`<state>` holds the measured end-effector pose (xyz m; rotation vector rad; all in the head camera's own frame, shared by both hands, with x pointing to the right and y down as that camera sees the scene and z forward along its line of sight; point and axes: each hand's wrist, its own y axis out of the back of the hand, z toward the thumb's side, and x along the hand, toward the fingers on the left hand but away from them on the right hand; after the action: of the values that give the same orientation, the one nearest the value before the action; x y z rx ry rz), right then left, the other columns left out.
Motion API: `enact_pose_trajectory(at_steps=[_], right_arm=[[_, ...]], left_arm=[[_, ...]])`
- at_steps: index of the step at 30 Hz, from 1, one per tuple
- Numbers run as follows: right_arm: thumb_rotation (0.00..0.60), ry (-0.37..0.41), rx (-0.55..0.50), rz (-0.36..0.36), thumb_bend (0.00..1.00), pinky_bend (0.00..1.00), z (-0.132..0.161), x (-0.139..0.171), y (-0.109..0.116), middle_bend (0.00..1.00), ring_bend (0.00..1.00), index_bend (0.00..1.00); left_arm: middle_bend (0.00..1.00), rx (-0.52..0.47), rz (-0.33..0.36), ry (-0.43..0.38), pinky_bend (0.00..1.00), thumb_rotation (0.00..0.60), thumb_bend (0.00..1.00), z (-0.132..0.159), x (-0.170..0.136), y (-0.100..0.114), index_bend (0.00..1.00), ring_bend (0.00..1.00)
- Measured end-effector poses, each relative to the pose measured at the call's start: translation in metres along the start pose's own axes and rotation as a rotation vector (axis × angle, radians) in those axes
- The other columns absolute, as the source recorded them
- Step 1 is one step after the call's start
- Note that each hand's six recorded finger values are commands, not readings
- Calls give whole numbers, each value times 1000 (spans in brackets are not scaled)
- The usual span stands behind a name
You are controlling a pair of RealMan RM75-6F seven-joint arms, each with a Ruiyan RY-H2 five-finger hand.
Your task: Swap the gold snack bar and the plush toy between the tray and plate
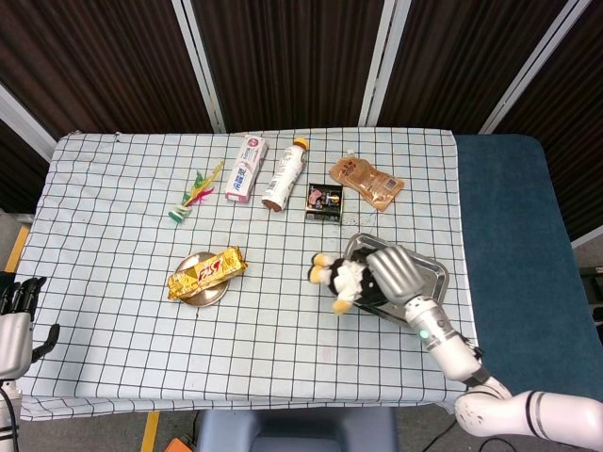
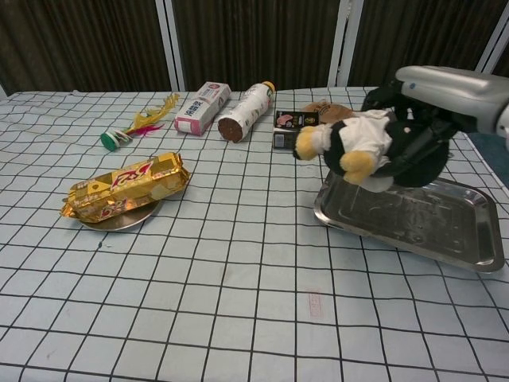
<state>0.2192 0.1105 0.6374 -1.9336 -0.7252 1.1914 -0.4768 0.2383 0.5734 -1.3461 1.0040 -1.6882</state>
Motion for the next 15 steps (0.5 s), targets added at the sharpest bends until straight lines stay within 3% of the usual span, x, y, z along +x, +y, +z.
enact_pose_trajectory(at_steps=[9, 15], right_arm=[[600, -91, 25, 19, 312, 727, -52, 9, -13, 594, 627, 705], [600, -105, 53, 21, 311, 574, -60, 19, -15, 458, 438, 596]], left_arm=[[135, 8, -20, -6, 258, 600, 365, 3, 0, -5, 125, 104], [136, -1, -21, -3, 259, 600, 364, 2, 0, -4, 131, 103]])
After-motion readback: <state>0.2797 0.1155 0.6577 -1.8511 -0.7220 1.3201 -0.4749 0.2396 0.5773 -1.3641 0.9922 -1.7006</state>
